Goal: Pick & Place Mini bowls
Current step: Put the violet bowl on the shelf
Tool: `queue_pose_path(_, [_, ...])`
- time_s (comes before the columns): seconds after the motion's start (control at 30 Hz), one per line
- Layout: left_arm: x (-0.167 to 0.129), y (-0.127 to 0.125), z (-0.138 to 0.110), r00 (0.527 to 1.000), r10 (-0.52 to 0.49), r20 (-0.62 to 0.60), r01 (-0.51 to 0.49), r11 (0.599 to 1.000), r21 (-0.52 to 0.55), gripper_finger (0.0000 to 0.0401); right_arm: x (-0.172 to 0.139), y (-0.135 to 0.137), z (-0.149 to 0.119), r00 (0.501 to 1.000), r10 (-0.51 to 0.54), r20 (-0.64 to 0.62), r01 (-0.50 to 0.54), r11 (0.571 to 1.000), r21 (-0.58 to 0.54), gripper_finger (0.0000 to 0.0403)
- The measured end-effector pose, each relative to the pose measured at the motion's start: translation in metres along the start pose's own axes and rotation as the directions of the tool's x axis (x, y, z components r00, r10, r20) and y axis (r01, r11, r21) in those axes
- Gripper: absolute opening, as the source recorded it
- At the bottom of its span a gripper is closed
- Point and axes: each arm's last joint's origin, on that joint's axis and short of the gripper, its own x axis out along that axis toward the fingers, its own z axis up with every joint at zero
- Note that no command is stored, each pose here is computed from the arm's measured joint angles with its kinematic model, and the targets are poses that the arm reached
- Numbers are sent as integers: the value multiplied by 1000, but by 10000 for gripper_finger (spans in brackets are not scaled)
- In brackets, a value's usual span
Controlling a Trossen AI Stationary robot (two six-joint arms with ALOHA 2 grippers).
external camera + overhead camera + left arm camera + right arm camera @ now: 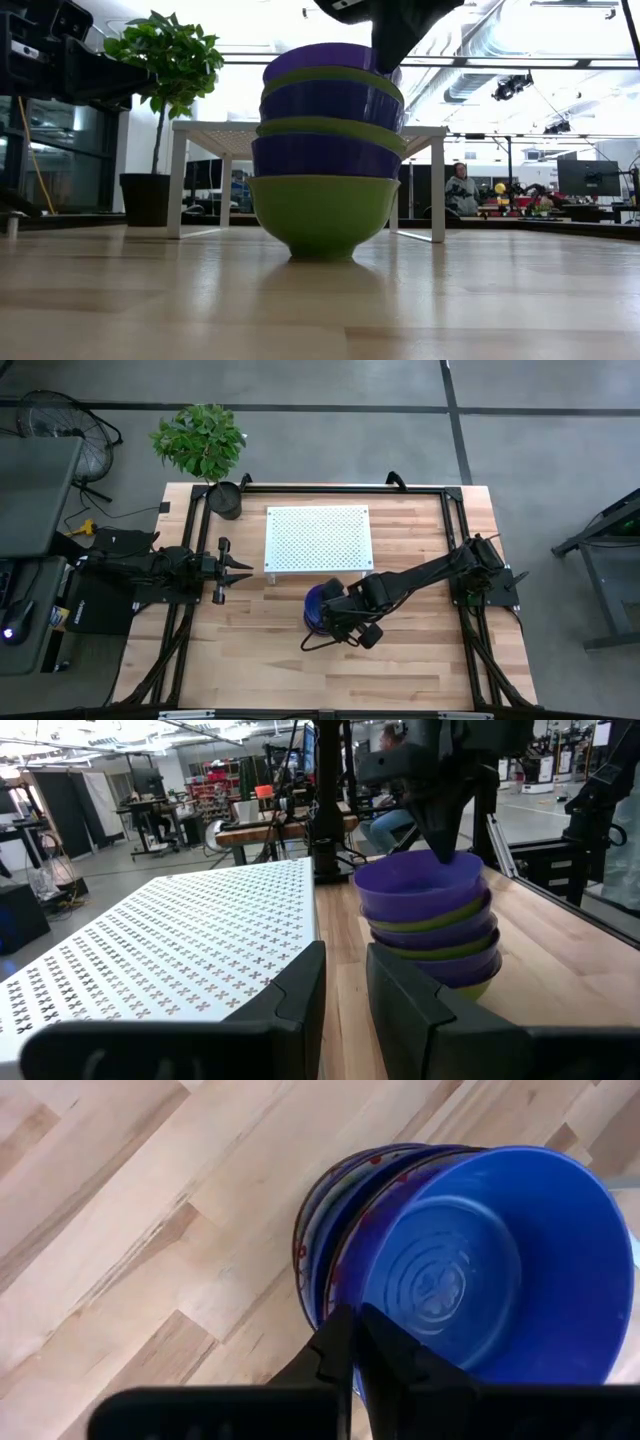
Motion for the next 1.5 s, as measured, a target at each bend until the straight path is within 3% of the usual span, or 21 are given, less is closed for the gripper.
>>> queue_pose_path(0.63, [0, 0, 0, 1000, 0, -1, 0, 1000, 0, 72, -45, -4, 8, 997, -80, -18, 81, 995, 50, 0])
queue_pose_path(1.5, [0, 0, 0, 1000, 0, -1, 0, 1000, 0, 72, -45, -15, 5, 984, -172, -41, 175, 981, 81, 0])
